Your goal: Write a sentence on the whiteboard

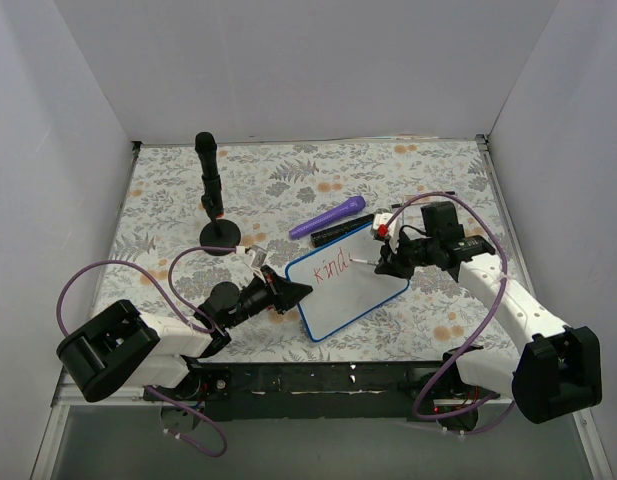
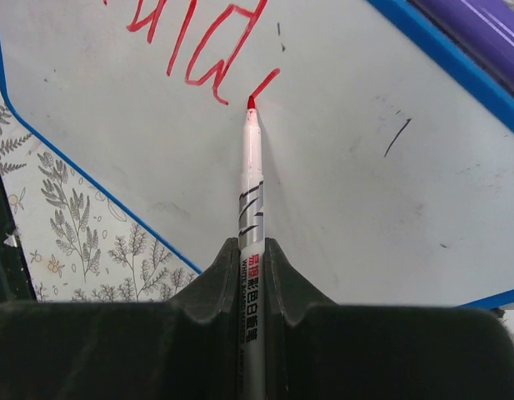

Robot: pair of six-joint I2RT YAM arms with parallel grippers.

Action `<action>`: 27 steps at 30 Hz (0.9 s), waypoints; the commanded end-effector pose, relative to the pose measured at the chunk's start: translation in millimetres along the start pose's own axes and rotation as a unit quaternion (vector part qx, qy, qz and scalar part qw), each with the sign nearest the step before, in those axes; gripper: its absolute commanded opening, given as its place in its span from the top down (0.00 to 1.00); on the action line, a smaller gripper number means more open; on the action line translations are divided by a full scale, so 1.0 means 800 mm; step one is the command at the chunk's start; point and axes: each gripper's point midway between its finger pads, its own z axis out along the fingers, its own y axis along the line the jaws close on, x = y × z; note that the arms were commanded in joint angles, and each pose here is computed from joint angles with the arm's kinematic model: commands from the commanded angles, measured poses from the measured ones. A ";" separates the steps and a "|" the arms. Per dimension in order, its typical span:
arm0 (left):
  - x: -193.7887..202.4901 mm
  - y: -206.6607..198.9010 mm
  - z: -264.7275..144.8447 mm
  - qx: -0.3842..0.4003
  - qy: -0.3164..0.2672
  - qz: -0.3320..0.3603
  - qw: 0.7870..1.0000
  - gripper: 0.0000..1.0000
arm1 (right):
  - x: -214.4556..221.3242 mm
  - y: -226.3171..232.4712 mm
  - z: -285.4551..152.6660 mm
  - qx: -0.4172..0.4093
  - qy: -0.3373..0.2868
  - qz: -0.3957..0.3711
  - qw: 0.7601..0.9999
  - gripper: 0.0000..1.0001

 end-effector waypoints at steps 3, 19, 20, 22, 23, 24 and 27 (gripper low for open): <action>-0.017 -0.015 0.001 0.023 -0.024 0.015 0.999 1.00 | 0.012 0.015 -0.002 -0.017 0.010 -0.009 1.000 0.99; -0.015 -0.016 0.002 0.026 -0.020 0.015 0.999 1.00 | -0.030 -0.017 -0.007 0.015 -0.015 -0.017 1.000 0.99; -0.014 -0.015 0.002 0.025 -0.020 0.015 0.999 1.00 | -0.031 -0.019 -0.007 0.018 -0.015 -0.016 1.000 0.99; -0.015 -0.016 0.002 0.027 -0.021 0.016 0.999 1.00 | -0.033 -0.023 -0.007 0.027 -0.014 -0.013 0.999 0.99; -0.015 -0.016 0.002 0.026 -0.020 0.015 0.999 1.00 | -0.032 -0.025 -0.007 0.030 -0.013 -0.011 0.999 0.99; -0.015 -0.016 0.002 0.026 -0.020 0.015 0.999 1.00 | -0.032 -0.028 -0.008 0.037 -0.012 -0.010 0.999 0.99; -0.015 -0.016 0.002 0.027 -0.021 0.016 0.999 1.00 | -0.030 -0.033 -0.008 0.047 -0.008 -0.004 0.999 0.99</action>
